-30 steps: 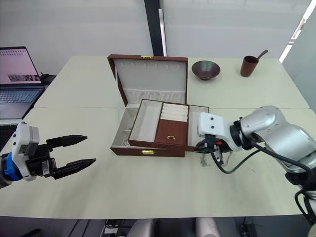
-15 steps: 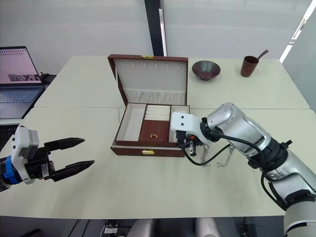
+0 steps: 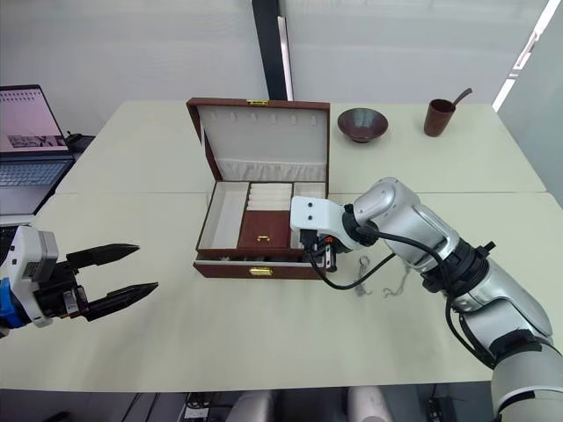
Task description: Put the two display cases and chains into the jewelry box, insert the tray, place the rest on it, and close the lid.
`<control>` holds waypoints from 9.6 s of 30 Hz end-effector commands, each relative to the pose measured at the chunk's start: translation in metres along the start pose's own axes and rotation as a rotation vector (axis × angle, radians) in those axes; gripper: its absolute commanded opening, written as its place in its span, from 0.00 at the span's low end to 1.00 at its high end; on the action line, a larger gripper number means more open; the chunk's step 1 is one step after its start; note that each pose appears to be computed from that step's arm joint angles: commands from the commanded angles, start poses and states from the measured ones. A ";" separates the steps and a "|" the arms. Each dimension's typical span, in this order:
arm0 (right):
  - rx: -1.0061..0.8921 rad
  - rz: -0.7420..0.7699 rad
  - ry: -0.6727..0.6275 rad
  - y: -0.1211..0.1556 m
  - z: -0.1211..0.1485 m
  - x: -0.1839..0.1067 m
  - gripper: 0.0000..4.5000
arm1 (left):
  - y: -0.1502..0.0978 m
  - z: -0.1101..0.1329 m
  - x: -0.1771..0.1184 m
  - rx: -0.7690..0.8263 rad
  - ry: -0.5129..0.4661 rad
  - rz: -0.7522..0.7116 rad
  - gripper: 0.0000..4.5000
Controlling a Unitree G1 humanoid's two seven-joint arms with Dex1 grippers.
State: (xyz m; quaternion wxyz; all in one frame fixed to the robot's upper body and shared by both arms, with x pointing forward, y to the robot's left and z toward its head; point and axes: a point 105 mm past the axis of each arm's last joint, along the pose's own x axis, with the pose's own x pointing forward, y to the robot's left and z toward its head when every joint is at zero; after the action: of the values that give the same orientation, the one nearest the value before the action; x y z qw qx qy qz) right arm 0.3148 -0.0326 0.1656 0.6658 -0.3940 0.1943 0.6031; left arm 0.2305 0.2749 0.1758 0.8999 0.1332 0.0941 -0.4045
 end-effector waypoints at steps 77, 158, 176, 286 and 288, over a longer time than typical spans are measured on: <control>0.054 -0.137 -0.288 -0.027 0.032 0.069 0.00 | -0.005 0.020 0.024 0.064 -0.125 -0.031 1.00; 0.891 -0.994 -0.103 0.072 -0.181 -0.063 0.99 | -0.103 0.059 0.074 0.133 -0.269 -0.523 1.00; 0.945 -0.970 -0.044 0.068 -0.188 -0.053 0.25 | -0.097 0.042 0.069 0.121 -0.272 -0.446 1.00; 0.100 -0.514 -0.372 0.017 -0.073 -0.087 0.69 | 0.006 -0.024 -0.006 -0.109 -0.071 0.198 1.00; 0.139 -0.532 -0.319 0.025 -0.094 -0.092 0.69 | 0.006 -0.030 -0.009 -0.109 -0.051 0.196 1.00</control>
State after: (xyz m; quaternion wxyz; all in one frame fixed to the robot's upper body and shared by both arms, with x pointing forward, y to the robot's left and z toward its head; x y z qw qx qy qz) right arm 0.2955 -0.1577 0.1542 0.8459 -0.2634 0.0488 0.4612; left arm 0.2277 0.2936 0.1440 0.9457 0.0607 0.0914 -0.3060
